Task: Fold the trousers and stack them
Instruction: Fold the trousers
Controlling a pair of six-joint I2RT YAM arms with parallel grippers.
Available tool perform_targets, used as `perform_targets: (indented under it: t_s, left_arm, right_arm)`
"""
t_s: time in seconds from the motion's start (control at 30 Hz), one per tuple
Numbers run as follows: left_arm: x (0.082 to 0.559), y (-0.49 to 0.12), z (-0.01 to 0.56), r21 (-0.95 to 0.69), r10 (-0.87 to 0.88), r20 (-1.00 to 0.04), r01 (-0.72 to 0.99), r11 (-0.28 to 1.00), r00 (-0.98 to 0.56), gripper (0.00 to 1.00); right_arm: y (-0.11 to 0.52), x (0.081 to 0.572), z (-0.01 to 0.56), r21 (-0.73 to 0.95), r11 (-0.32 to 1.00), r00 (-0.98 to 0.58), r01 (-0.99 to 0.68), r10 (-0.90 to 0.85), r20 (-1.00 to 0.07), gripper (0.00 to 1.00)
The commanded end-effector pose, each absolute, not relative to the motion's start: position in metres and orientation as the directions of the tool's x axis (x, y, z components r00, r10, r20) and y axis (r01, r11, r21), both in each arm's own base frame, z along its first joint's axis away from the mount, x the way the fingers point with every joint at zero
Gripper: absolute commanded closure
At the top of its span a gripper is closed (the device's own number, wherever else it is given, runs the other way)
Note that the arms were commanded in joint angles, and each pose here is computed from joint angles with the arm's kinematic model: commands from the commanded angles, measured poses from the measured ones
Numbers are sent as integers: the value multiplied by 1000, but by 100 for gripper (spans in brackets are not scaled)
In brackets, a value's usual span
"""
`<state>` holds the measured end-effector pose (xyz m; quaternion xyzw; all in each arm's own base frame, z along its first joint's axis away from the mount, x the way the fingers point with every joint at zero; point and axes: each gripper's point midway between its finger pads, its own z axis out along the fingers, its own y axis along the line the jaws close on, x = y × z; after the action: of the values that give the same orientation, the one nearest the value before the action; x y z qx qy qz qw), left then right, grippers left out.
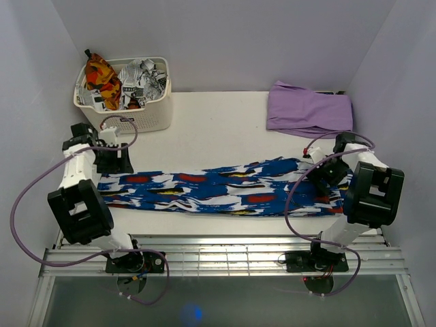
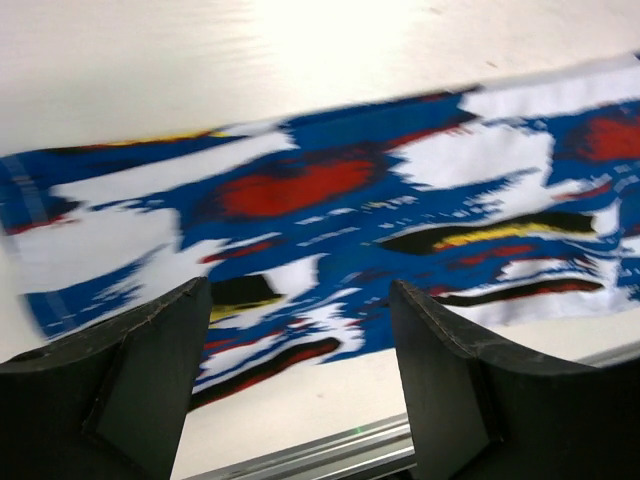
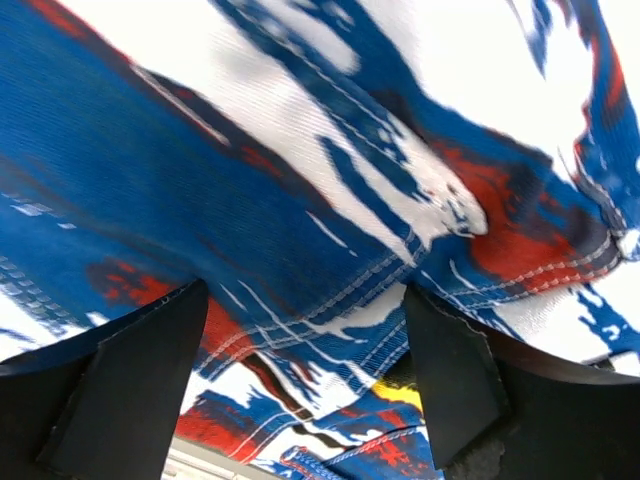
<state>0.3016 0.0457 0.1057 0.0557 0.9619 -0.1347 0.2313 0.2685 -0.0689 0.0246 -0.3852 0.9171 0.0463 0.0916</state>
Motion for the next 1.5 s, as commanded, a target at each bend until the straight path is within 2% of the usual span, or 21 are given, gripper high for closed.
perform_targets:
  t_s: [0.0, 0.2, 0.3, 0.5, 0.7, 0.83, 0.93, 1.03, 1.07, 1.17, 1.23, 1.3, 1.47]
  left_arm:
    - [318, 79, 121, -194, 33, -495, 147, 970, -869, 18]
    - [340, 130, 123, -101, 4, -510, 64, 993, -860, 23]
    - [341, 154, 107, -100, -30, -464, 19, 995, -885, 27]
    - [346, 185, 83, -69, -25, -428, 5, 998, -903, 35]
    - [348, 183, 67, -106, -21, -404, 24, 994, -915, 40]
    - [349, 176, 59, -146, -21, -405, 42, 988, -914, 52]
    - [349, 173, 51, -169, -34, -389, 35, 985, -920, 57]
    - [352, 173, 49, -179, -42, -395, 32, 983, -918, 67]
    - [353, 173, 47, -183, -47, -393, 28, 983, -918, 73]
    - [359, 177, 48, -179, -47, -398, 27, 984, -916, 80]
    - [362, 180, 52, -169, -41, -409, 32, 985, -912, 92]
    - [365, 182, 56, -160, -35, -417, 35, 986, -908, 100]
    - [371, 191, 73, -102, -6, -453, 45, 994, -892, 100]
  right_arm:
    - [-43, 280, 53, 30, 632, -615, -774, -740, -272, 14]
    - [2, 294, 94, 15, 593, -551, -805, -739, -387, 13]
    - [18, 288, 98, 18, 567, -527, -823, -753, -394, 14]
    - [11, 262, 59, 41, 555, -540, -831, -787, -299, 19]
    - [9, 240, 33, 104, 555, -562, -826, -792, -238, 21]
    - [3, 234, 24, 105, 549, -558, -829, -805, -199, 22]
    - [2, 233, 22, 109, 549, -559, -829, -807, -189, 22]
    - [0, 233, 21, 103, 542, -552, -834, -814, -181, 23]
    - [0, 233, 20, 101, 540, -549, -836, -816, -181, 23]
    - [0, 233, 20, 101, 538, -547, -837, -818, -180, 23]
    - [1, 234, 20, 103, 537, -546, -837, -817, -186, 23]
    - [1, 233, 19, 107, 537, -547, -837, -817, -184, 24]
    - [-1, 232, 18, 106, 530, -541, -841, -823, -175, 25]
